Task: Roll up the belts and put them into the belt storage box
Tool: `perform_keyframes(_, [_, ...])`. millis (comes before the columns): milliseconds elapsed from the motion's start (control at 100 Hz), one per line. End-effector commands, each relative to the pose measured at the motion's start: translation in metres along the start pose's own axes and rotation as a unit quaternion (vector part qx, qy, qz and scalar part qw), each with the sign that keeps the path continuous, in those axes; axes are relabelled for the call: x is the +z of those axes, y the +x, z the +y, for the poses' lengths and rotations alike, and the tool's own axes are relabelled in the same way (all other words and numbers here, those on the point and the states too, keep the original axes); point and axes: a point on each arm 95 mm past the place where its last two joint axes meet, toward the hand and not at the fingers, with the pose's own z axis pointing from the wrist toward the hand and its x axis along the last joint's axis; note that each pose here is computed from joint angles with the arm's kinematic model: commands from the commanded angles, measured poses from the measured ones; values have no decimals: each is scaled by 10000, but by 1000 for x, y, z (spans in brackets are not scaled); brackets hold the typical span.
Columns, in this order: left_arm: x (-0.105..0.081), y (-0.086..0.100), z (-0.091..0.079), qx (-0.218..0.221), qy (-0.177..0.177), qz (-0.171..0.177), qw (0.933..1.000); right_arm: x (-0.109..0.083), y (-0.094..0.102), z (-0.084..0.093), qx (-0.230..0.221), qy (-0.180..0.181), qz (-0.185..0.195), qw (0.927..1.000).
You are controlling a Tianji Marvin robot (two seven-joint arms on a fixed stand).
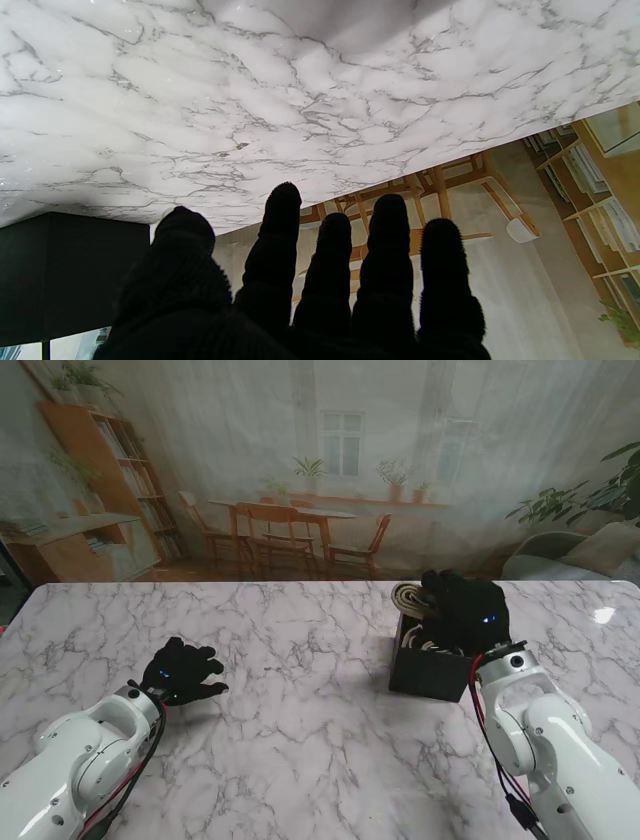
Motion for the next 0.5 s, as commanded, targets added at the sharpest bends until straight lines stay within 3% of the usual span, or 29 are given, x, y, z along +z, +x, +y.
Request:
perform_keyframes(0, [-1,0,3,7,-70,-16,10000,11,-16,-1,-206,75,-18,9998])
perform_keyframes(280, [-3,-2,4,16,-61,-54,10000,31,-32,-31,-619,492,90,9968])
perform_keyframes(490, [-3,-2,4,8,-31,-80,10000,40,-35,-43,-830,776,227,9933])
